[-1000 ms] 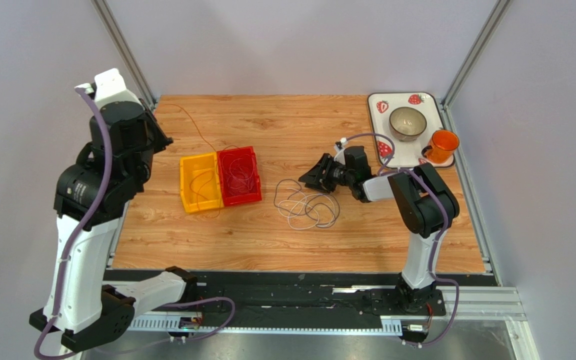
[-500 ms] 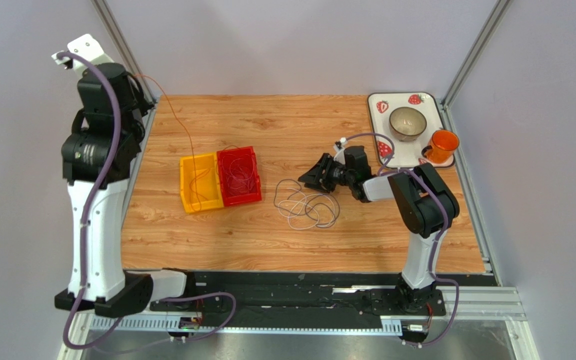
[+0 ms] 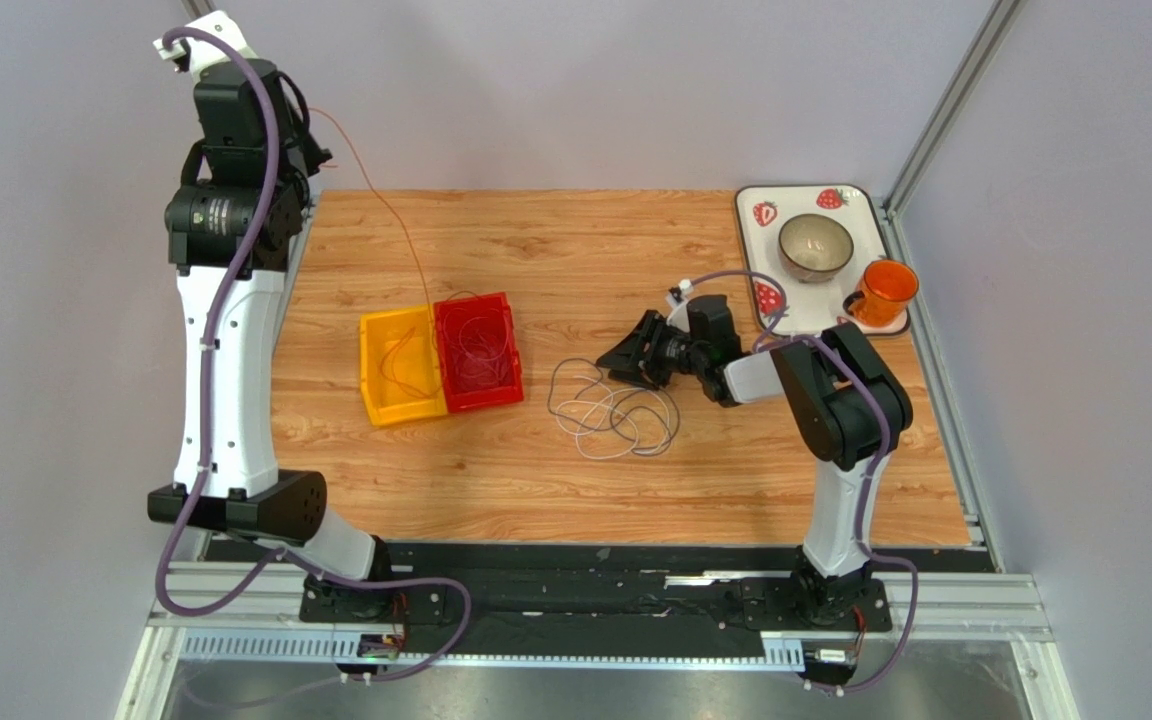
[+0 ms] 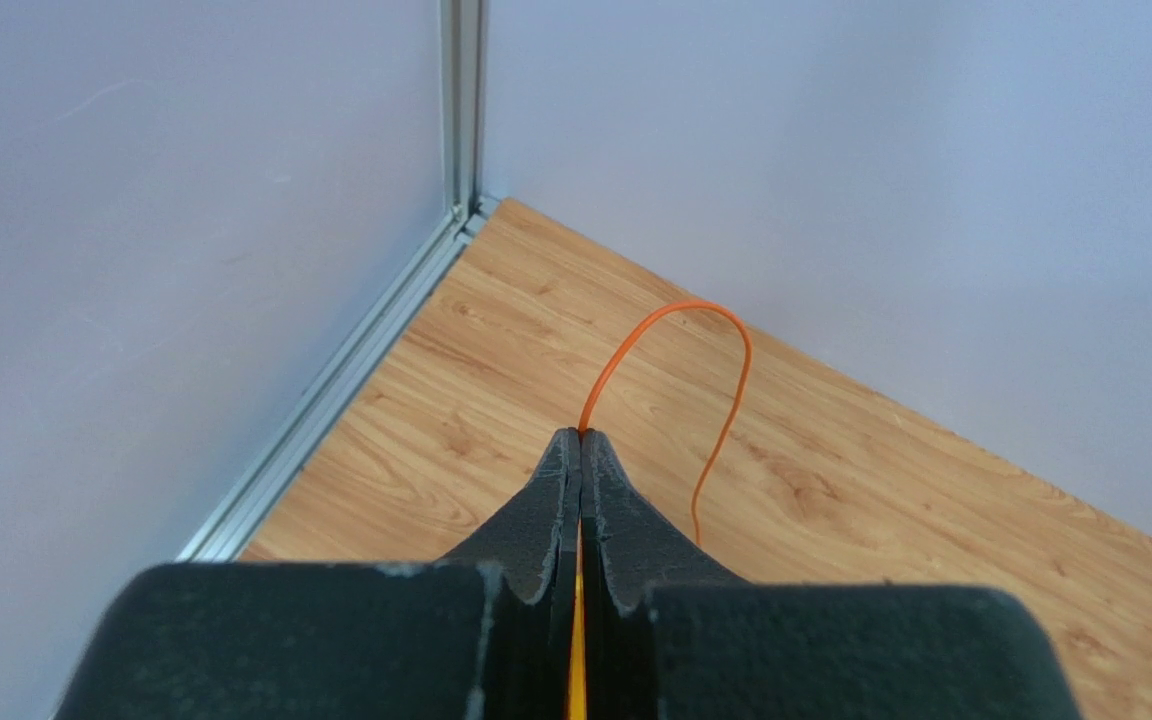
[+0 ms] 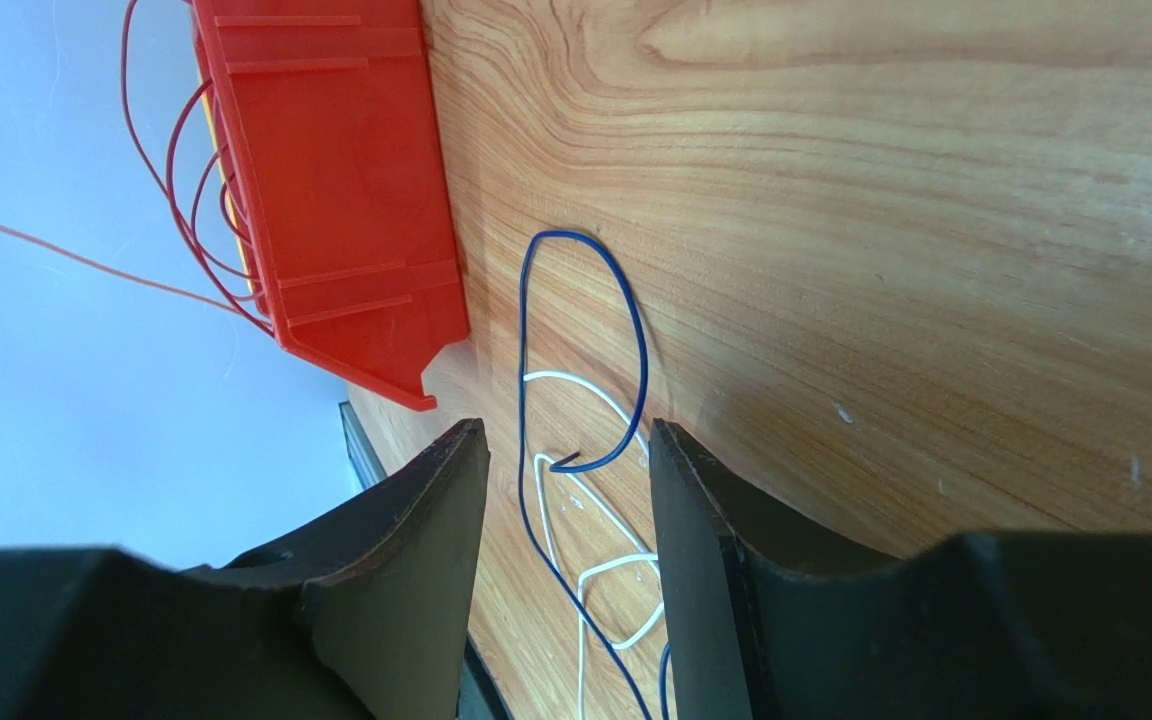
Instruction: Untangle the cables
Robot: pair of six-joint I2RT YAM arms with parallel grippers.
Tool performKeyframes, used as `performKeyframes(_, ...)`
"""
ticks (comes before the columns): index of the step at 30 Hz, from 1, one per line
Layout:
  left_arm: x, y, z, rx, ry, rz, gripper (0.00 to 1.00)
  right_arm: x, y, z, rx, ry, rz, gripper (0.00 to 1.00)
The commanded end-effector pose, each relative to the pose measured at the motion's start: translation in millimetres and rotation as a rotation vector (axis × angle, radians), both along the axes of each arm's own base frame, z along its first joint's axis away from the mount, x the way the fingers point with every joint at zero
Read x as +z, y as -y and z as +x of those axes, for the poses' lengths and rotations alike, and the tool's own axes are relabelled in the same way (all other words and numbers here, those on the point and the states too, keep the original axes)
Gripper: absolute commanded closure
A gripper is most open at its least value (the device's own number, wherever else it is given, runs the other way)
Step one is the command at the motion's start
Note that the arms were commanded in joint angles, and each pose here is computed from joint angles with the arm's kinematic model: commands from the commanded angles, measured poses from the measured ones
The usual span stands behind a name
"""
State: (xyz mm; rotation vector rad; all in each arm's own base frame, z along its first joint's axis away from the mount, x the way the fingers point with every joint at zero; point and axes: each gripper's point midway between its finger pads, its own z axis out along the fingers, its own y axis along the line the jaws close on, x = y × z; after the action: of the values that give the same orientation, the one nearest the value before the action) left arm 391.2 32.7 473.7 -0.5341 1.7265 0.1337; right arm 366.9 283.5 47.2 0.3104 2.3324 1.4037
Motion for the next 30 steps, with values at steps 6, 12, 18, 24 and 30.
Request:
performKeyframes(6,3.9,-24.3,-5.5,0.088,0.034,0.084,1.00,12.3,-1.6,8.6,0.004,0.036,0.047,0.53)
performKeyframes(12,-2.1,-53.5,-11.9,0.149,0.037,0.067,1.00,12.3,-2.5,8.6,0.007,0.033,0.054,0.53)
performKeyframes(18,-3.3,-76.8,-9.5,0.222,0.011,0.081,1.00,11.1,-3.2,8.2,0.010,0.028,0.060,0.53)
performKeyframes(24,11.8,-93.6,-23.4,0.245,0.077,0.028,1.00,10.3,-5.1,9.2,0.016,0.021,0.069,0.53)
performKeyframes(30,-6.6,-89.2,-15.4,0.216,0.059,0.013,1.00,10.6,-5.7,9.5,0.017,0.019,0.082,0.53)
